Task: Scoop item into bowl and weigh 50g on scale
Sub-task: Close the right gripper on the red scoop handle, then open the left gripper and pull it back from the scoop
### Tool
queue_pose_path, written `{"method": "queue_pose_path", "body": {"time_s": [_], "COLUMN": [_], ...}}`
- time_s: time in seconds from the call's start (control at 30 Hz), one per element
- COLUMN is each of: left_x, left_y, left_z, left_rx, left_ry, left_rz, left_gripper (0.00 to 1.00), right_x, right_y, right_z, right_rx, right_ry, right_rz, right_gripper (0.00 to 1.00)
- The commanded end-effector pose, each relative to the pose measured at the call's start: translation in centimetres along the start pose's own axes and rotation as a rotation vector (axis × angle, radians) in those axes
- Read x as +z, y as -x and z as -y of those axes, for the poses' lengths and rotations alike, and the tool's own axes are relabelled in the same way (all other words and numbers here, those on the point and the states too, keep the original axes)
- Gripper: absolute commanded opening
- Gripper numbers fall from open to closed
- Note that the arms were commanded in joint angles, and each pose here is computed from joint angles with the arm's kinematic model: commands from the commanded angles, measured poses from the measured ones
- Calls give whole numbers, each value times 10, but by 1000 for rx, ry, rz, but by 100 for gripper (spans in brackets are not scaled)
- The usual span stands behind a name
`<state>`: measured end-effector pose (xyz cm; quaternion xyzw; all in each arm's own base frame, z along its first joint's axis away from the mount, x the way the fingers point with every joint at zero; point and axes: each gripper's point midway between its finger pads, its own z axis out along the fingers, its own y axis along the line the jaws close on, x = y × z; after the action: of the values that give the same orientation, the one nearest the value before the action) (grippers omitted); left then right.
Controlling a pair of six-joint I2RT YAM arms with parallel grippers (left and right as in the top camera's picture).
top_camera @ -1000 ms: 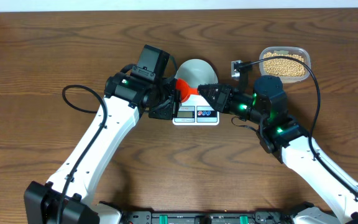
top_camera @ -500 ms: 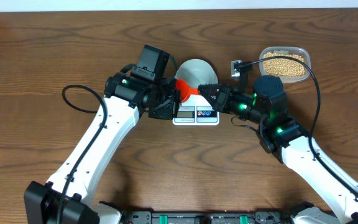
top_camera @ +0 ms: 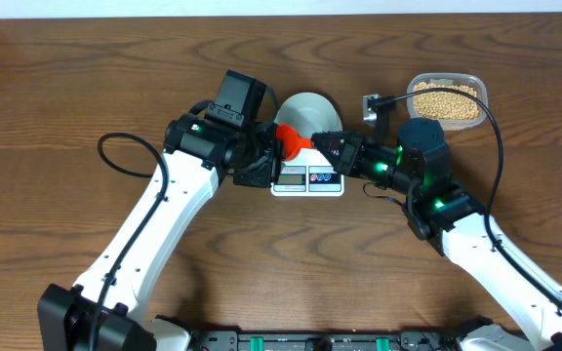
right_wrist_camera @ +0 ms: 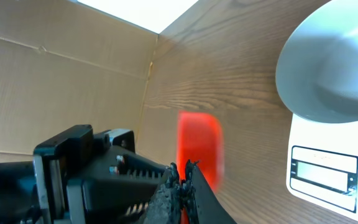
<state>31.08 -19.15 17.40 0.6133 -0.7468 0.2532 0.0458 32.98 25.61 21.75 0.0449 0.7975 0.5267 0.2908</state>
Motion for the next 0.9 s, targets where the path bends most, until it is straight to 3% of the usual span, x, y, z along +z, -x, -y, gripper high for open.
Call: {"method": "queue_pose_path", "body": {"time_s": [0.0, 0.07, 0.1, 0.13, 0.6, 0.73, 0.87], "left_x": [-2, -2, -2, -2, -42, -62, -74], "left_y": [0, 1, 1, 2, 24, 37, 50], "left_z": [-2, -2, -2, -2, 15, 21, 25], "left_rx": [-6, -1, 4, 8, 167, 307, 547], "left_ry": [-2, -2, -3, -5, -128, -182, -201], "left_rz": [6, 6, 7, 11, 41, 77, 129], "left_gripper": [47, 73, 84, 87, 88, 88, 88], "right_x": [2, 2, 2, 2, 1, -1, -1], "right_y": [3, 4, 4, 4, 3, 6, 6], "right_z": [-2, -2, -1, 0, 5, 12, 14], "right_rx": [-5, -5, -4, -3, -39, -26, -40], "right_ry": [-5, -6, -8, -12, -35, -56, -62], "right_rz": [11, 12, 15, 16, 12, 16, 14], "right_gripper": [1, 1, 1, 1, 1, 1, 1]}}
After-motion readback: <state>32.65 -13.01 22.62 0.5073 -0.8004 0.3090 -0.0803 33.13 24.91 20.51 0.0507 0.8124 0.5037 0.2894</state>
